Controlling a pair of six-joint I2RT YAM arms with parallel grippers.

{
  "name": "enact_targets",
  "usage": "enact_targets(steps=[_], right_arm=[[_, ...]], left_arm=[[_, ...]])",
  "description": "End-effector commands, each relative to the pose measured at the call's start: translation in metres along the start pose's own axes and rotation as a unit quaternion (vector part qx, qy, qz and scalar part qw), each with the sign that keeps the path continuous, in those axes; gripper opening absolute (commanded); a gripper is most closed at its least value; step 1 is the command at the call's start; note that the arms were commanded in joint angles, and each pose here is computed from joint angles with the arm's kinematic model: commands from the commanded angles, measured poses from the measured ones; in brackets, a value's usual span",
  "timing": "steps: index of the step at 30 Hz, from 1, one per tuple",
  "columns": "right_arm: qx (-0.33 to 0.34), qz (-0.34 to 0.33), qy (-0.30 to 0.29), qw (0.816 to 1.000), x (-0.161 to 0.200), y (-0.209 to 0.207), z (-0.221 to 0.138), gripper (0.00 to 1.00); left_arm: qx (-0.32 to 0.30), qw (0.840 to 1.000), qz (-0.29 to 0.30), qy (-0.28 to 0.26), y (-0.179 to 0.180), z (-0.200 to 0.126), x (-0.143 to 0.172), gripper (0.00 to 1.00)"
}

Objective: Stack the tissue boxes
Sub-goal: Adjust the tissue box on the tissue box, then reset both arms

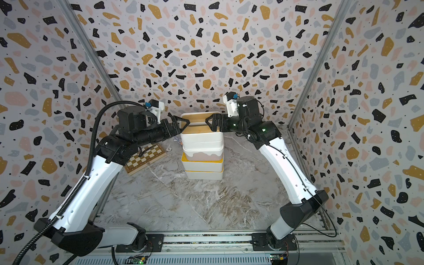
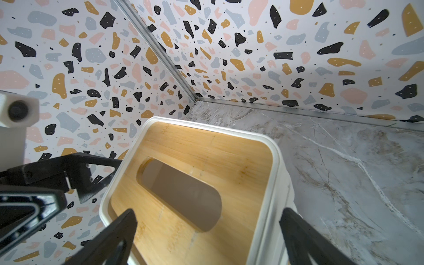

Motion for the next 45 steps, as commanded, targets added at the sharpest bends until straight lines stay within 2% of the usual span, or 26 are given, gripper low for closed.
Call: enact_targets(steps=[1,5,9,12,14,17,20,24,26,30,32,33,34,37,40,42,44,45], right_arm=[[0.025,-0.019,-0.063,0.998,-0.031,0.004,-0.051,0.99],[0.089,-0.022,-0.099,0.991,-0.044,-0.024,-0.085,0.99],[0.227,0.001,-0.134,0.965,-0.029,-0.092,-0.111,0.99],[0.321,0.032,-0.157,0.933,0.012,-0.157,-0.121,0.99],[0.351,0.057,-0.171,0.919,0.044,-0.195,-0.124,0.99],[0.402,0.072,-0.176,0.896,0.099,-0.247,-0.123,0.99],[0.459,0.065,-0.171,0.869,0.153,-0.288,-0.119,0.99],[0.513,0.043,-0.165,0.841,0.201,-0.321,-0.115,0.99],[0.524,0.028,-0.165,0.835,0.213,-0.328,-0.114,0.99],[0.505,-0.003,-0.184,0.843,0.234,-0.333,-0.105,0.99],[0.488,-0.024,-0.186,0.853,0.235,-0.334,-0.095,0.99],[0.473,-0.032,-0.169,0.864,0.233,-0.334,-0.086,0.99],[0.453,-0.054,-0.177,0.872,0.227,-0.33,-0.08,0.99],[0.42,-0.077,-0.194,0.883,0.217,-0.326,-0.069,0.99],[0.391,-0.127,-0.205,0.888,0.209,-0.318,-0.06,0.99],[0.359,-0.145,-0.198,0.9,0.223,-0.315,-0.054,0.99],[0.34,-0.174,-0.245,0.891,0.228,-0.3,-0.064,0.99],[0.344,-0.18,-0.26,0.884,0.228,-0.295,-0.07,0.99]], left_arm=[[-0.05,0.996,0.056,-0.056,0.001,-0.035,-0.02,0.99],[-0.132,0.984,0.077,-0.089,0.026,-0.064,-0.027,1.0],[-0.277,0.953,0.068,-0.105,0.09,-0.087,-0.008,1.0],[-0.357,0.928,0.036,-0.103,0.147,-0.092,0.019,1.0],[-0.408,0.908,0.013,-0.094,0.184,-0.092,0.04,0.99],[-0.483,0.872,0.01,-0.083,0.232,-0.091,0.069,0.99],[-0.545,0.832,0.038,-0.099,0.265,-0.091,0.084,1.0],[-0.583,0.802,0.096,-0.092,0.3,-0.077,0.103,1.0],[-0.593,0.792,0.114,-0.088,0.313,-0.071,0.111,1.0],[-0.564,0.81,0.141,-0.082,0.333,-0.048,0.133,0.99],[-0.551,0.816,0.151,-0.094,0.34,-0.039,0.142,1.0],[-0.536,0.823,0.161,-0.096,0.342,-0.032,0.146,0.99],[-0.528,0.826,0.172,-0.096,0.344,-0.027,0.149,0.99],[-0.526,0.824,0.186,-0.101,0.346,-0.022,0.145,1.0],[-0.472,0.842,0.236,-0.114,0.338,-0.007,0.144,1.0],[-0.446,0.852,0.252,-0.111,0.34,0.003,0.149,1.0],[-0.428,0.855,0.265,-0.122,0.34,0.008,0.153,1.0],[-0.411,0.863,0.264,-0.125,0.339,0.007,0.156,1.0]])
Point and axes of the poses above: each gripper's point midway between its finger pads, its own z axis out along the fingers, its own y axis along the line the jaws close on, x = y × z, the point moved 3 cm from there along -z, back along the fingers, and after that the axes turned 2 degrees about z, right-handed, at the moved point
